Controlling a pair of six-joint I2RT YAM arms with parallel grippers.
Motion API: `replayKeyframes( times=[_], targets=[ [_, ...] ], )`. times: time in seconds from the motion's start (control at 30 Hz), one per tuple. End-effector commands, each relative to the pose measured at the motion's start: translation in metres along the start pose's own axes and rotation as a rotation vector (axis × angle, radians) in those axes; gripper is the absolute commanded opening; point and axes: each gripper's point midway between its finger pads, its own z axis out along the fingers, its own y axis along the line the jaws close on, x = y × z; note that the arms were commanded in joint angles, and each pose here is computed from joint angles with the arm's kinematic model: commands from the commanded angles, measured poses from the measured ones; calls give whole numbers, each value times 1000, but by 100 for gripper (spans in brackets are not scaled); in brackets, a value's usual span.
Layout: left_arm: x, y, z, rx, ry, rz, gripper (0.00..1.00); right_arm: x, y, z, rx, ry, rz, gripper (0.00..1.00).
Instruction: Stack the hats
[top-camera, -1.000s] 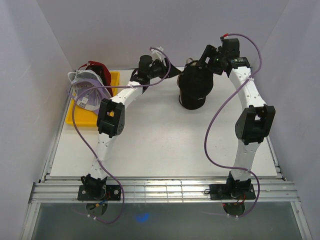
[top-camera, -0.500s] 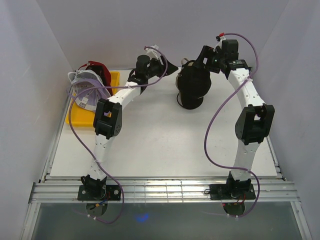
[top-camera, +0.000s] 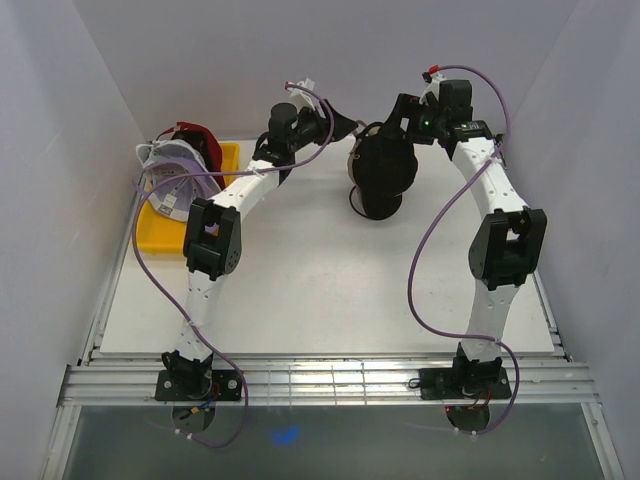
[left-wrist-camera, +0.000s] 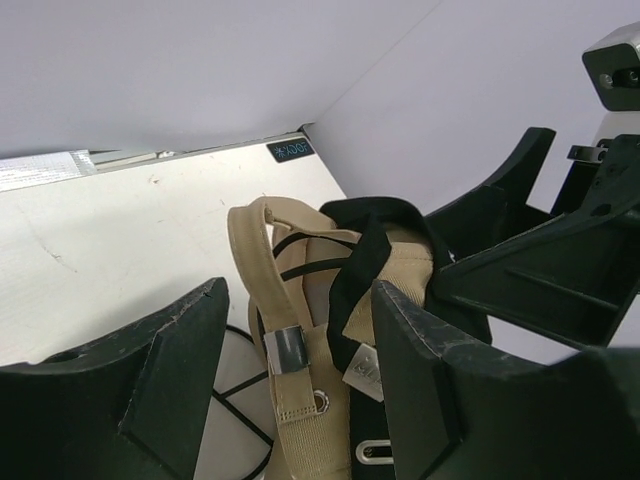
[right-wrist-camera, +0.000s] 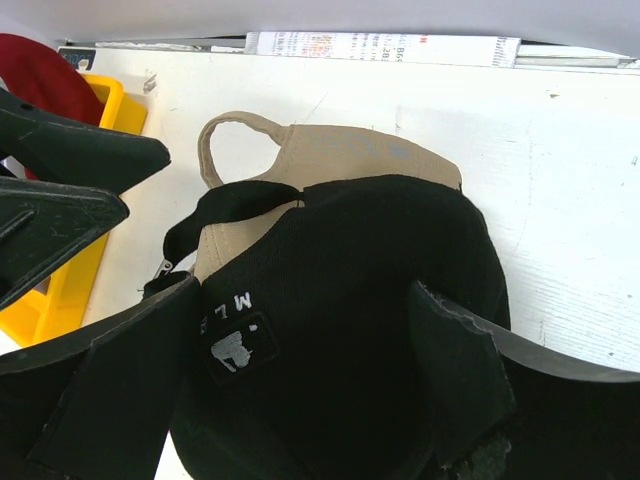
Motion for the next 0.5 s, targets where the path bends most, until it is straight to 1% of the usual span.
replayKeyframes(
  times=[0.0, 0.17, 0.47],
  targets=[
    [-36, -45, -5, 77, -59, 51, 69, 32, 2, 1, -3, 107, -25, 88],
    [-20, -49, -1, 96, -22, 79, 66, 32, 4, 1, 6, 109, -39, 88],
    [0, -49, -1, 103, 24, 75, 61, 35, -1, 3, 39, 123, -33, 88]
  ],
)
